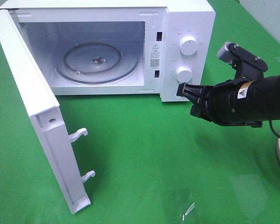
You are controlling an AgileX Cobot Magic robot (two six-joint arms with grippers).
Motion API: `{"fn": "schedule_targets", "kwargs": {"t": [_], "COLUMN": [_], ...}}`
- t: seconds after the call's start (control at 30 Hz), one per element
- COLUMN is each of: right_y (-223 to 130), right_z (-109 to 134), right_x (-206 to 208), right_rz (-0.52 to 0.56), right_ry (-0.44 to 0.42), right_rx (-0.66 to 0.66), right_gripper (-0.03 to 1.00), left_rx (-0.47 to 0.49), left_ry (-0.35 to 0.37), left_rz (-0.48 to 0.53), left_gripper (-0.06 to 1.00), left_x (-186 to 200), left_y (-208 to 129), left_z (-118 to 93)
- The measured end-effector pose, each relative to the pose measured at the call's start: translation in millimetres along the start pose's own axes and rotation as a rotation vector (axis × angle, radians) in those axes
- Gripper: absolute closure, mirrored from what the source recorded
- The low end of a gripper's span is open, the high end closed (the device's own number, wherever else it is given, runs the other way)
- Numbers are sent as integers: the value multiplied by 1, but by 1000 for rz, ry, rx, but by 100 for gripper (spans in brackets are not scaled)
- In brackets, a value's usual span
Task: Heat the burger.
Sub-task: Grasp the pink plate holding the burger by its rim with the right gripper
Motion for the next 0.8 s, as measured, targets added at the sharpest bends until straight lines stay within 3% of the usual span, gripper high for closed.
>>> {"fn": "schedule_targets", "kwargs": {"t": [0.4,0.47,0.8], "right_y": [5,7,6], "right_z": [12,17,13], "right_x": [22,29,41], "right_rz": [184,263,410], "right_ry": [-93,-124,-231], "right_rx": [269,342,454], "right_gripper": [86,85,82], "left_rx": [0,0,0], "left_ry": [0,0,0], "left_rz": [0,0,0], "left_gripper": [-3,-3,-3], "left_x": [0,0,0], "left_y": [0,0,0], "left_z": [0,0,0]}}
Point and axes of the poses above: a point on each arm's last joint axis where the gripper is mounted, x pointing back along that axis away from the gripper, z along the wrist's bending axis when the last joint is at zero, y = z × x, the point moved 1 cm from there along -x, pointing out along that axis toward the gripper, and after that the axes turned 13 degrees about -x, right-handed, at the moved point
